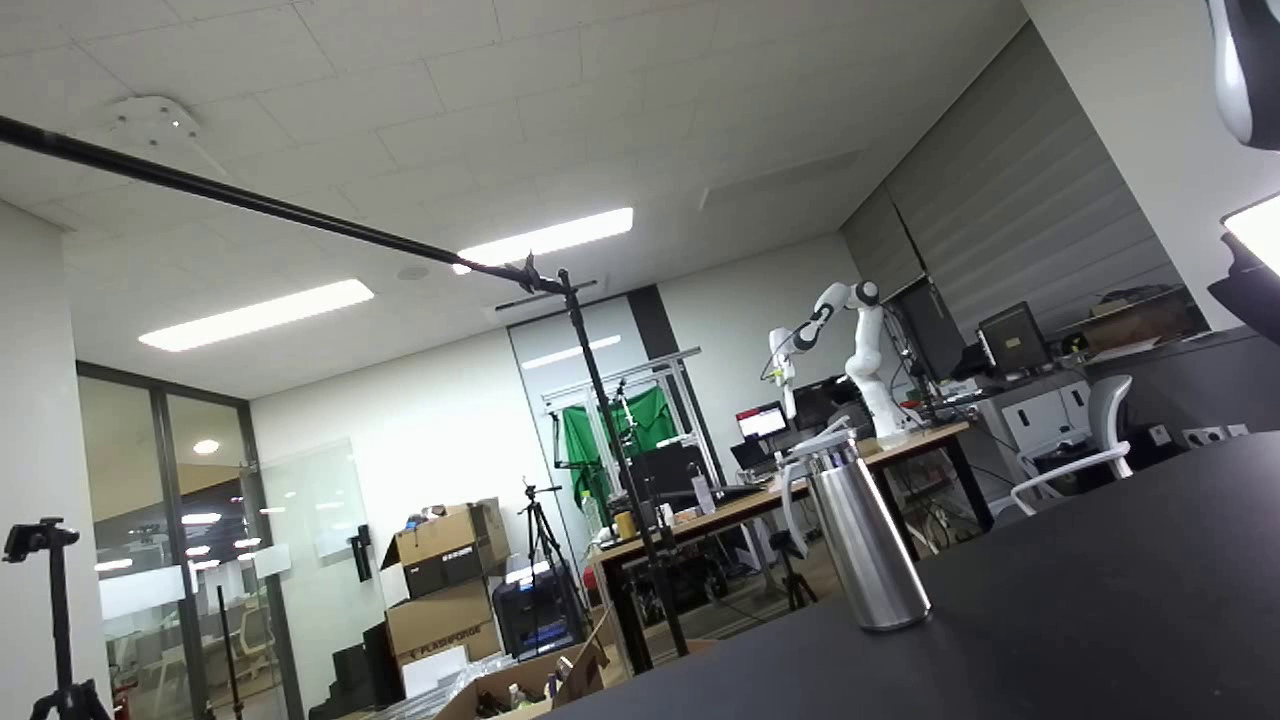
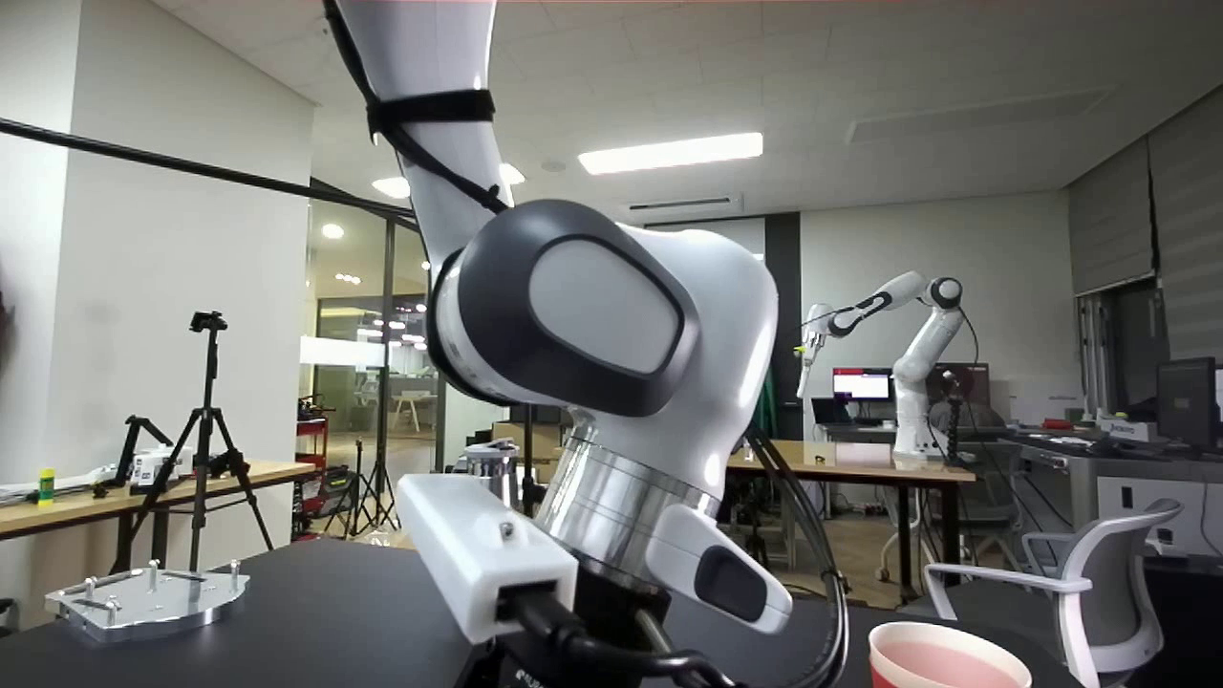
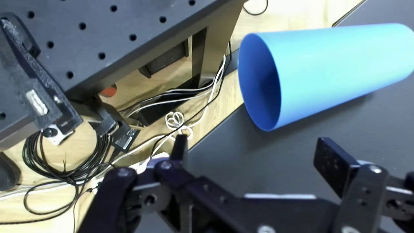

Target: Put the white and the blue cup in the orange cup

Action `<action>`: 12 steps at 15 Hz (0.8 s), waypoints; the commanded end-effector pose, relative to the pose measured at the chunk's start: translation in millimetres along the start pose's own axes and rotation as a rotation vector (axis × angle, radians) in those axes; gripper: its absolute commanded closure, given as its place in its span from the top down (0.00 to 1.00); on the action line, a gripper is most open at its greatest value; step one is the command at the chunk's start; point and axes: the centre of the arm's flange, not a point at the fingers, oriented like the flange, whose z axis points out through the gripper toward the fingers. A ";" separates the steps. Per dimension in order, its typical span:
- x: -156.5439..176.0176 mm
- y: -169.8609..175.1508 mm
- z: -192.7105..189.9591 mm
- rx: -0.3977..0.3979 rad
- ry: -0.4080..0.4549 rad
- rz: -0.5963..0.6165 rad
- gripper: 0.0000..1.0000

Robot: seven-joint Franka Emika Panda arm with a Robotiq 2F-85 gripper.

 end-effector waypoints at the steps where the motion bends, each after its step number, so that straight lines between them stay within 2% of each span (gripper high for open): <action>1: -25.2 -3.1 -1.4 0.034 -0.050 0.038 1.00; 5: -38.9 1.3 8.6 0.118 -0.139 0.076 1.00; 9: -36.1 8.9 14.6 0.228 -0.175 0.088 1.00; 12: -28.9 15.7 12.9 0.282 -0.197 -0.005 1.00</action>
